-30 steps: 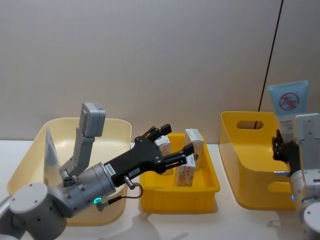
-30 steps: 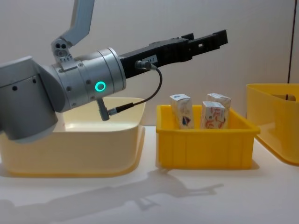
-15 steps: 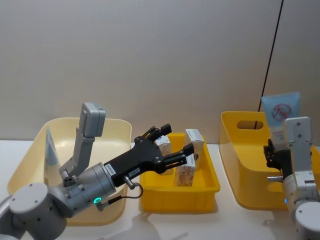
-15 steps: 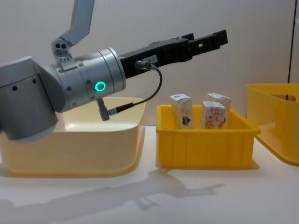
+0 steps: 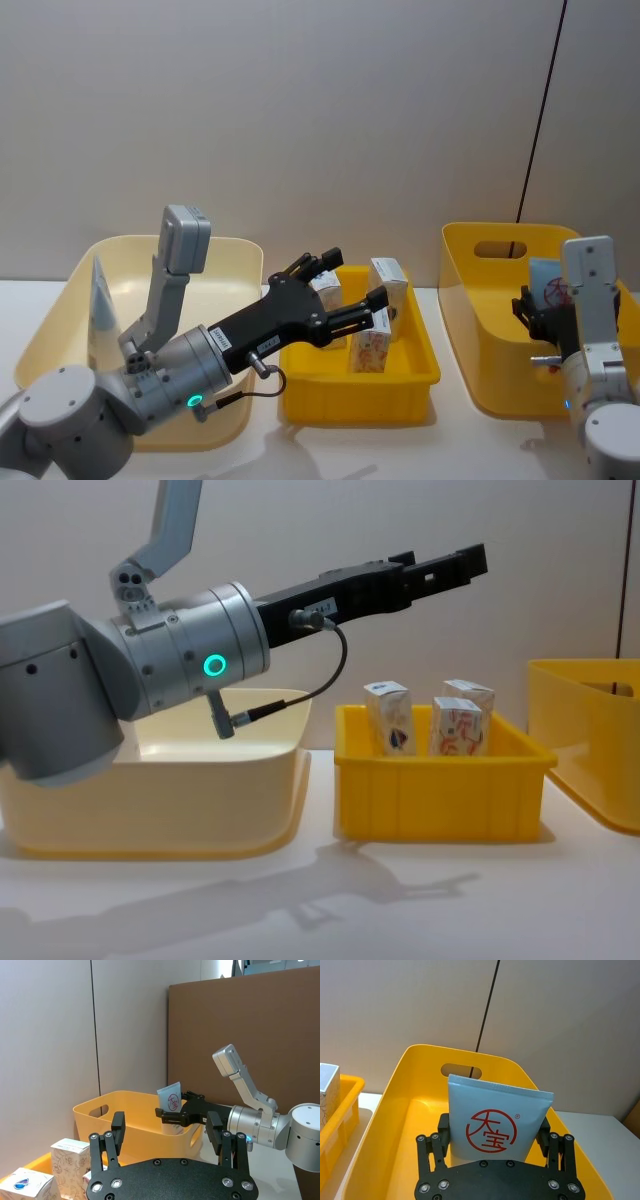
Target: Bimanual collaborative sorting of washing and personal care products
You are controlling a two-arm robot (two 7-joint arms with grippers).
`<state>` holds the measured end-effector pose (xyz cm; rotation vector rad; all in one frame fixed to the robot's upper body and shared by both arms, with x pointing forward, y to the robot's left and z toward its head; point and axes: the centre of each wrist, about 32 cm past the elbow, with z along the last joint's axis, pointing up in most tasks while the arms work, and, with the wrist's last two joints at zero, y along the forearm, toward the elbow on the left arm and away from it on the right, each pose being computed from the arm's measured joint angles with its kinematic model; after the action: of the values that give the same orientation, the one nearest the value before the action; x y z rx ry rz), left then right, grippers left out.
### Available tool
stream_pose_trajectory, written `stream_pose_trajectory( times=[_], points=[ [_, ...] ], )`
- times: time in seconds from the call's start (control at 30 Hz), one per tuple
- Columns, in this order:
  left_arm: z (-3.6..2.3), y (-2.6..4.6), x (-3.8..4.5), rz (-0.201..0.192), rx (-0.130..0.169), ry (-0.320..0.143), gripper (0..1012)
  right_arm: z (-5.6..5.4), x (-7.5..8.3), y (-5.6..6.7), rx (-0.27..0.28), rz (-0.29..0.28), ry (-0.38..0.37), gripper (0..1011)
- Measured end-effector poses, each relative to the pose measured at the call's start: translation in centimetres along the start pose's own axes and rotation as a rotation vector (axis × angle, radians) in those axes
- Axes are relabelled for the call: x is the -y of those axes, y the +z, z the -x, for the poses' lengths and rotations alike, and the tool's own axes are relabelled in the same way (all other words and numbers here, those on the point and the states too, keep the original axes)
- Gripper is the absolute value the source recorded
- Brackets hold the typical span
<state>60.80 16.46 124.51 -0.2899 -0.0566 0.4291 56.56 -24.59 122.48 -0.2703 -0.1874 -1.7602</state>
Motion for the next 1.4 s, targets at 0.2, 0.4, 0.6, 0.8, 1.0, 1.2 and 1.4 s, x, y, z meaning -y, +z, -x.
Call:
stream_pose_trajectory(
  times=[0.2,0.4,0.6,0.8,1.0,1.2,1.4],
  points=[
    [0.00,0.00,0.00,0.000,0.000,0.000,1003,0.04,-0.01,-0.01,0.000,0.003,0.000,1000],
    [0.00,0.00,0.00,0.000,0.000,0.000,1003,0.07,-0.02,-0.01,0.001,0.007,0.000,1000],
    [0.00,0.00,0.00,0.000,0.000,0.000,1004,0.09,-0.03,-0.01,0.002,0.008,0.000,1000],
    [0.00,0.00,0.00,0.000,0.000,0.000,1003,0.11,-0.03,-0.02,0.001,0.009,0.001,967],
    [0.00,0.00,0.00,0.000,0.000,0.000,1003,0.12,-0.03,-0.02,0.001,0.010,0.001,935],
    [0.00,0.00,0.00,0.000,0.000,0.000,1003,0.12,-0.03,-0.02,0.001,0.010,0.001,909],
    [0.00,0.00,0.00,0.000,0.000,0.000,1003,0.12,-0.03,-0.03,0.001,0.011,0.001,883]
  ],
)
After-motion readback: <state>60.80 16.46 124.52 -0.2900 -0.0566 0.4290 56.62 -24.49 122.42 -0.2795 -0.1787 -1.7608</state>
